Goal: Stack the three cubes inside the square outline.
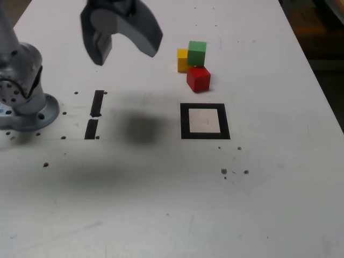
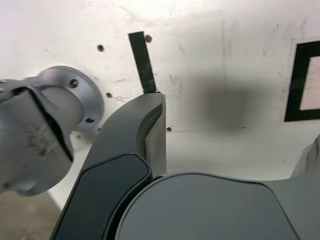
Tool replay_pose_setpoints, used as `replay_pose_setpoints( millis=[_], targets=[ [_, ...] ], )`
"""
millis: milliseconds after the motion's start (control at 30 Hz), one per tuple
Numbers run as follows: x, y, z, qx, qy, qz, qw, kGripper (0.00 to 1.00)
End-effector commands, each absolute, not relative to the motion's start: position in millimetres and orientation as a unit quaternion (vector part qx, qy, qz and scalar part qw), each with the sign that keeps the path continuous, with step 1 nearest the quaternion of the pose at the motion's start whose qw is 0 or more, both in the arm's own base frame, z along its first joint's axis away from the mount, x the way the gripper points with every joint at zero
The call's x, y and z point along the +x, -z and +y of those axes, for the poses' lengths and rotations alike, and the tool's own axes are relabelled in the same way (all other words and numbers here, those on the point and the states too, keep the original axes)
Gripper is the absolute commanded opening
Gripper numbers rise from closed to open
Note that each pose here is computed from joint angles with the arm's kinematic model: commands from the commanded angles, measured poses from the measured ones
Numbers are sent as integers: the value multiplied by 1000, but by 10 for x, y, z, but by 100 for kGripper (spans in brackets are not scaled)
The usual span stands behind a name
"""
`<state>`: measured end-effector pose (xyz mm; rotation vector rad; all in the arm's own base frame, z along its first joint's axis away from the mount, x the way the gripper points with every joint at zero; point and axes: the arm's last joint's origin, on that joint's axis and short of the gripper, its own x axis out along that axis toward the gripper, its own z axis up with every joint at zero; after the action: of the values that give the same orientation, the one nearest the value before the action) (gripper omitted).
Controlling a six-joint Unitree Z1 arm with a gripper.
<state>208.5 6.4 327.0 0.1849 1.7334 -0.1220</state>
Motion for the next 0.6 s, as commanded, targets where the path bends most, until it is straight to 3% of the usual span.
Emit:
replay_pose_setpoints(
  millis=[0,233,333,567],
  targets=[
    [2377,-3611,98,92,44,723,684,99],
    [2559,-3805,467,59,10,711,701,99],
    [2583,-3747,676,30,-5,721,692,98],
    [2783,-3437,904,0,-13,751,660,97]
  ],
)
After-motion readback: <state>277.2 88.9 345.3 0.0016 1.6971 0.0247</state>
